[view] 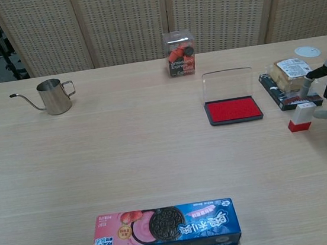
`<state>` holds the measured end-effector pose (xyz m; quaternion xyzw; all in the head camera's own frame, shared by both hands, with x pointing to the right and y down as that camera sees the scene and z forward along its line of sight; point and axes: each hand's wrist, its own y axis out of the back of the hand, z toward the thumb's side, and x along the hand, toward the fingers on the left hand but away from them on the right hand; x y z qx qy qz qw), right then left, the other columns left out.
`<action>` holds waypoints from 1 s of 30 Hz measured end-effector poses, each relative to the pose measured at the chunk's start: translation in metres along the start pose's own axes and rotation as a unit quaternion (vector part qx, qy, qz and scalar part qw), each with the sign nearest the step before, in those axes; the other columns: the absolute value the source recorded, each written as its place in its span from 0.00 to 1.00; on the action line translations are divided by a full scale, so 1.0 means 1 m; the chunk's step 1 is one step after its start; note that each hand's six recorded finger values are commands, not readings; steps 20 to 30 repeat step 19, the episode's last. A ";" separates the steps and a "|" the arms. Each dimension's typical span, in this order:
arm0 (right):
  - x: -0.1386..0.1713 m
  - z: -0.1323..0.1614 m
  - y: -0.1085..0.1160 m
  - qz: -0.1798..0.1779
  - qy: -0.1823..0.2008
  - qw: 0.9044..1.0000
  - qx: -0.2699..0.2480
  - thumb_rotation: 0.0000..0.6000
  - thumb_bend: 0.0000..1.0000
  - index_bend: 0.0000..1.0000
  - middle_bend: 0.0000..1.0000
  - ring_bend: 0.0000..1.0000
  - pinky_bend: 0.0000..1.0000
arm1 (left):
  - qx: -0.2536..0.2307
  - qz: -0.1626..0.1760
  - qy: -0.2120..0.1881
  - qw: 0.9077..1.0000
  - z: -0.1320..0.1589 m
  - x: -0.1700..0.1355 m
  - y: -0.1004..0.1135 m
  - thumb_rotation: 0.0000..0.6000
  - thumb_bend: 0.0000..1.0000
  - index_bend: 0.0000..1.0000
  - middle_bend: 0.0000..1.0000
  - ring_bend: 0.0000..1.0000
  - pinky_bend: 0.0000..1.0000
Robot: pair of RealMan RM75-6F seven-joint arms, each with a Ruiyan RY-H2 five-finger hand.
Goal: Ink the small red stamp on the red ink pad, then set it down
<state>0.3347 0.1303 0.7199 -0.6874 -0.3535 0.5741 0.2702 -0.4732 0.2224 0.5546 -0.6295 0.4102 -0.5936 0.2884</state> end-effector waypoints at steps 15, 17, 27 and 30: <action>0.056 0.010 0.075 -0.094 0.044 0.994 -0.045 1.00 0.11 0.32 0.40 0.43 0.74 | -0.025 0.010 -0.012 1.000 0.000 -0.011 0.016 1.00 0.00 0.00 0.00 0.00 0.00; 0.073 0.008 0.088 -0.121 0.056 0.990 -0.047 1.00 0.02 0.27 0.22 0.20 0.54 | -0.028 0.015 -0.014 0.999 0.000 -0.013 0.019 1.00 0.00 0.00 0.00 0.00 0.00; 0.092 0.006 0.100 -0.153 0.068 0.985 -0.046 1.00 0.00 0.22 0.07 0.05 0.33 | -0.029 0.020 -0.014 0.999 -0.001 -0.014 0.021 1.00 0.00 0.00 0.00 0.00 0.00; 0.092 0.006 0.100 -0.153 0.068 0.985 -0.046 1.00 0.00 0.22 0.07 0.05 0.33 | -0.029 0.020 -0.014 0.999 -0.001 -0.014 0.021 1.00 0.00 0.00 0.00 0.00 0.00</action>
